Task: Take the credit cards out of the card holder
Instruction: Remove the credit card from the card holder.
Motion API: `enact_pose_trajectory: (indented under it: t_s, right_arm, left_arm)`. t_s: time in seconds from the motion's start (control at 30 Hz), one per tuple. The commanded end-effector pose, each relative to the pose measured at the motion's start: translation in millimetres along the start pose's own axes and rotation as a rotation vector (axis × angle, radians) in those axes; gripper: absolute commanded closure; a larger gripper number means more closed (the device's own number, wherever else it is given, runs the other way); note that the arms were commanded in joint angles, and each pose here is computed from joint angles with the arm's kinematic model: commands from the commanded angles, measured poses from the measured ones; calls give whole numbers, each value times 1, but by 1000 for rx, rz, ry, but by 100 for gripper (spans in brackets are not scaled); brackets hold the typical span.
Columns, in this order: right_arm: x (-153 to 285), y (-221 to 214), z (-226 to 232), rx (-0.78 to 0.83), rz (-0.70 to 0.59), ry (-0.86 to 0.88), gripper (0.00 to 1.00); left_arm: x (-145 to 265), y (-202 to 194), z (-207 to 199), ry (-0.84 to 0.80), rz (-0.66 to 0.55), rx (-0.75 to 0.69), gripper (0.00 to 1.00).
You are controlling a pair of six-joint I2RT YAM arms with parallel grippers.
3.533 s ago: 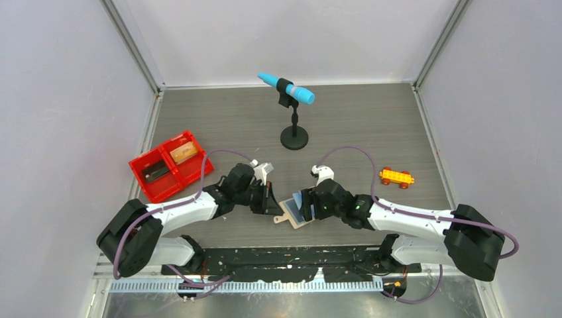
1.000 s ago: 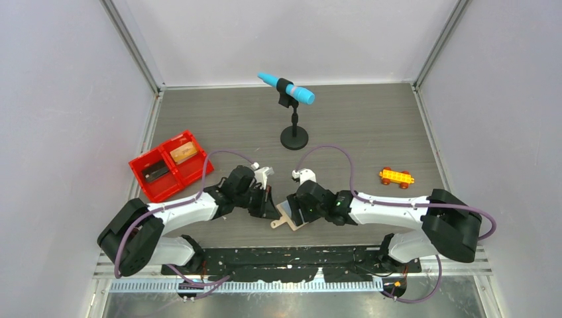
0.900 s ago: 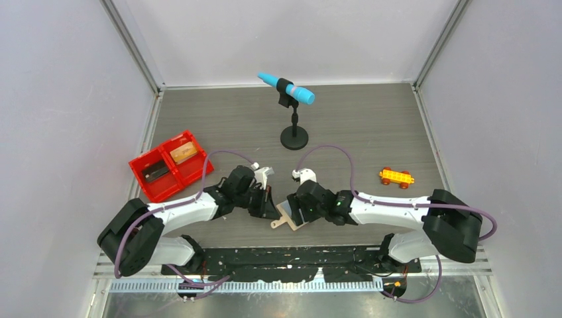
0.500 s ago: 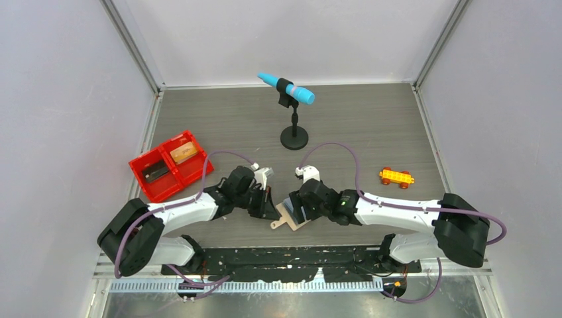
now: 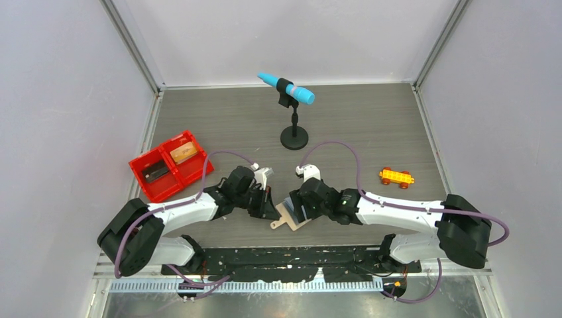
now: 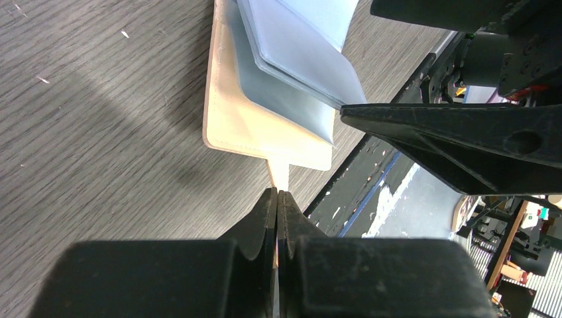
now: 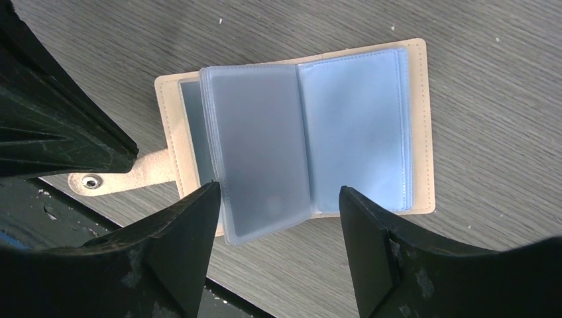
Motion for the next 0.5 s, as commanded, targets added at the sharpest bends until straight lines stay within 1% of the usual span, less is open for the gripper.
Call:
enact_pose_trajectory:
  t_s: [0.0,0.27,0.4,0.47]
  right_arm:
    - [14,26,0,-9,-84,-9,27]
    - [18,27,-1,-5,-88,-8,34]
    - [17,26,1,-4,-84,1,35]
    - [15,26,3,-2,-82,10,35]
  left_arm:
    - [0,2,-2,-13,-6,-34,100]
    - [-1,1,0,-2,2,-31,100]
    - [-1,1,0,-1,2,-33,100]
    - [-1,1,0,-1,1,-35,100]
Point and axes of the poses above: each gripper's point midway between its finger pads, its own x axis back along the fingers, its own z axis along the line the jaws close on, y = z × x, the point moved 4 cm from there along x, back along the fingers, and after that the axes turned 12 degrees about x, right-handed, at the moved point
